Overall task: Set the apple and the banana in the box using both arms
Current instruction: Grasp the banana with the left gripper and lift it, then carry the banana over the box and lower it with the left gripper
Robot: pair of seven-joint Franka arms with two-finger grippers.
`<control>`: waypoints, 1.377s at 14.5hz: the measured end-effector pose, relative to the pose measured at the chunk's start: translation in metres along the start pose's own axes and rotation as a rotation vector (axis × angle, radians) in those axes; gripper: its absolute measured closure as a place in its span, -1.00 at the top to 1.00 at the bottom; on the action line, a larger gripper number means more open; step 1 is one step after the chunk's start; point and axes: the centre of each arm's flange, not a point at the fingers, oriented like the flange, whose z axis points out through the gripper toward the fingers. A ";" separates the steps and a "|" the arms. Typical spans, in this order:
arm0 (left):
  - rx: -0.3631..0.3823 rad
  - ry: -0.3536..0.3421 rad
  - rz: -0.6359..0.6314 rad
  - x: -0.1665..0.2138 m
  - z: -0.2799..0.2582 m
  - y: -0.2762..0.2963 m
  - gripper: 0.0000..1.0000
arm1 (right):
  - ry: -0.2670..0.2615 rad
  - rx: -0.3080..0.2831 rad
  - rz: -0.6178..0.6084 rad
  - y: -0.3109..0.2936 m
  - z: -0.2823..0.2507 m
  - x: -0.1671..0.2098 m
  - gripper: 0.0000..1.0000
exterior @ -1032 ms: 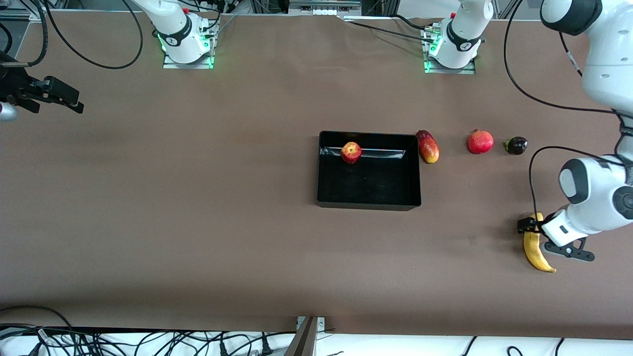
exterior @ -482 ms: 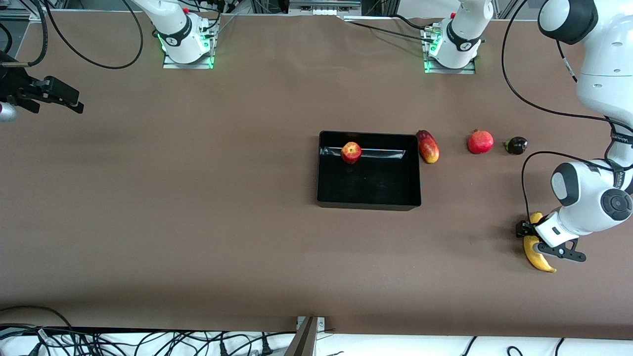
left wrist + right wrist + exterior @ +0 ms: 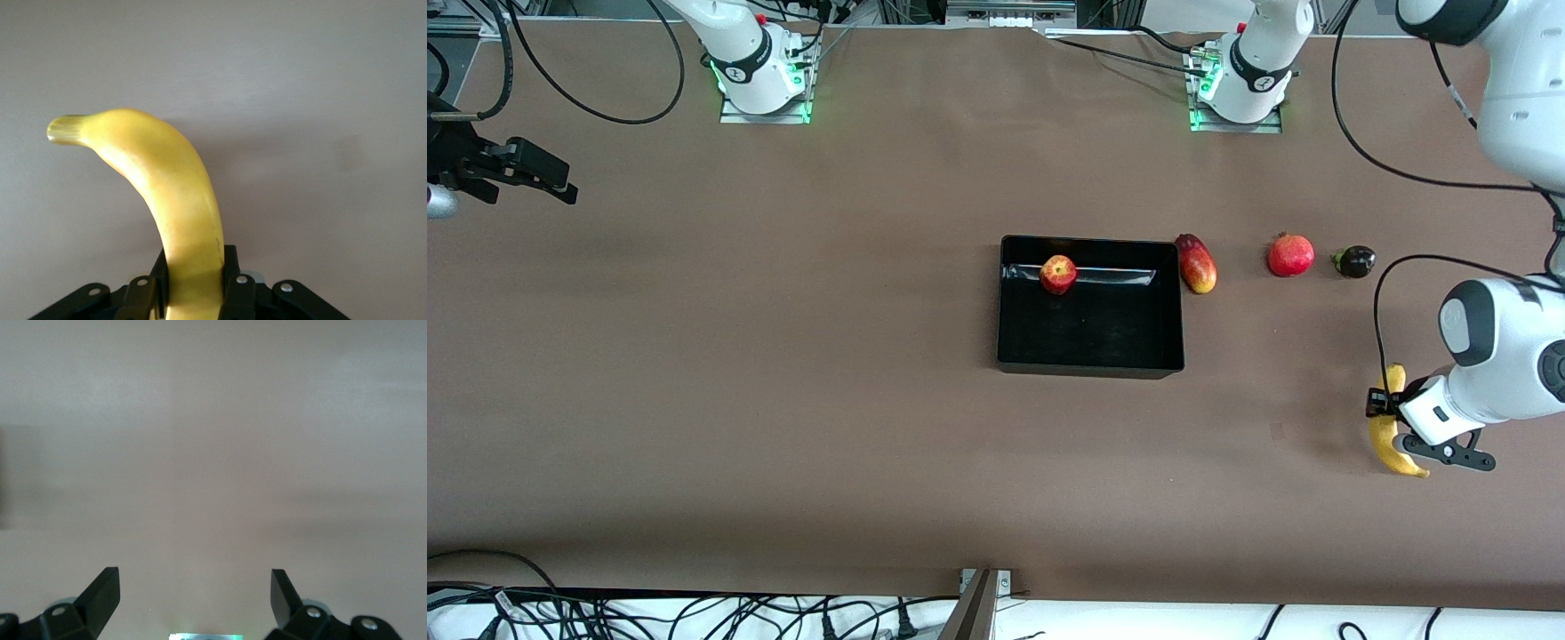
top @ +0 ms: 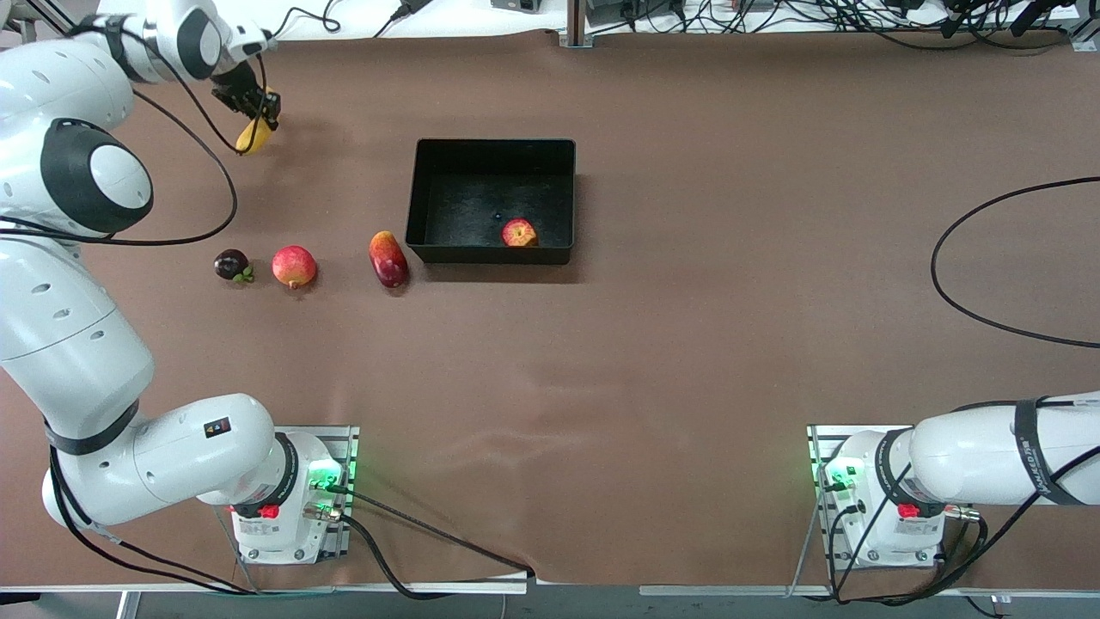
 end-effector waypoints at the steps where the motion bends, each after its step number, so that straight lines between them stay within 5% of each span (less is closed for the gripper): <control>1: -0.021 -0.023 -0.017 0.002 -0.022 0.024 -0.33 | 0.000 0.000 0.000 0.000 0.000 0.000 1.00; 7: -0.186 -0.114 -0.061 0.006 -0.083 0.178 -0.33 | 0.002 0.000 0.000 0.000 0.000 0.000 1.00; 13: -0.203 -0.149 -0.170 0.002 -0.087 0.325 -0.33 | 0.007 0.000 0.000 0.000 -0.001 0.001 1.00; 20: -0.214 -0.134 -0.179 -0.033 -0.050 0.400 -0.33 | 0.008 0.000 0.000 0.000 -0.001 0.001 1.00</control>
